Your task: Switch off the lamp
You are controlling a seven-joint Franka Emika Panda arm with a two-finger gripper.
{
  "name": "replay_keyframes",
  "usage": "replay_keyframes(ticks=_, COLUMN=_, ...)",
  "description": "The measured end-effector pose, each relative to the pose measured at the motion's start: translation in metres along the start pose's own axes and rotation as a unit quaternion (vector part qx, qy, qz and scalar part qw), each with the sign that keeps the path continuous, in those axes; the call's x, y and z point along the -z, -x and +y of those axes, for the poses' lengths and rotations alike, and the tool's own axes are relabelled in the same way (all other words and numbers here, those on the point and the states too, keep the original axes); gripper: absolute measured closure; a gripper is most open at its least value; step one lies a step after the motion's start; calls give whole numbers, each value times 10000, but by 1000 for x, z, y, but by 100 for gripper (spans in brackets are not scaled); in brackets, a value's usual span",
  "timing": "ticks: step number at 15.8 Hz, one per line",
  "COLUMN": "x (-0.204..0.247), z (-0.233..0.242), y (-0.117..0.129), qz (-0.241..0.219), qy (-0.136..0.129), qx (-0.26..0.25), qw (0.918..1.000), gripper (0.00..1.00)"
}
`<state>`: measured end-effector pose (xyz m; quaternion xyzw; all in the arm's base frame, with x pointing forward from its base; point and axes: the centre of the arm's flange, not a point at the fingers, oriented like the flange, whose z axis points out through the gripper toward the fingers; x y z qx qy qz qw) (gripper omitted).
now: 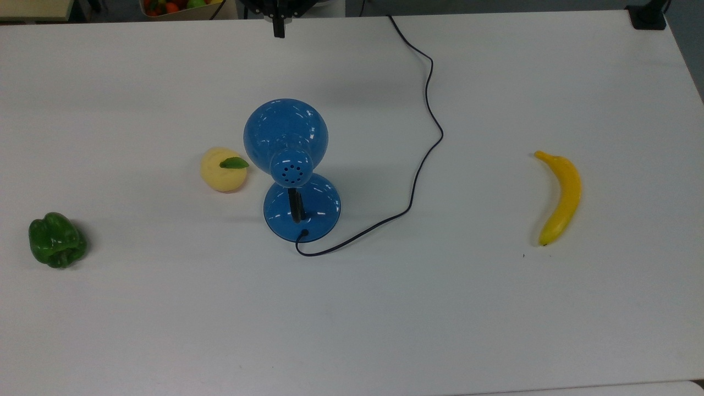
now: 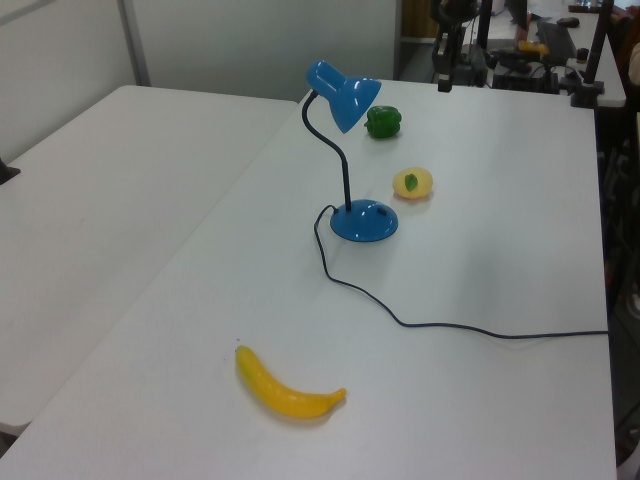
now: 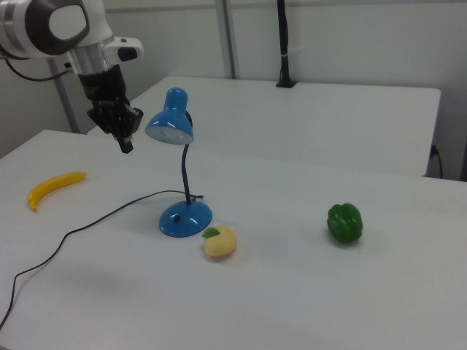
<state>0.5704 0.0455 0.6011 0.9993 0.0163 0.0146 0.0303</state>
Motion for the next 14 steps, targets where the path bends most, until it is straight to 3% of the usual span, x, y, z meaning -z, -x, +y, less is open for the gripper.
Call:
replay_keyframes(ticks=2, x=5, z=0, y=3, qz=17, qy=-46, qx=-6, qw=10000, gripper=95)
replay_keyframes(ticks=3, x=6, z=0, y=5, qz=-14, qy=-47, qx=-7, qw=10000, gripper=88)
replay_keyframes(ticks=12, x=13, z=8, y=19, qz=-296, qy=-20, qx=-68, qw=9995, gripper=2)
replay_keyframes(ticks=14, x=18, z=14, y=22, qz=-254, qy=-23, qx=-121, qw=9996, gripper=0)
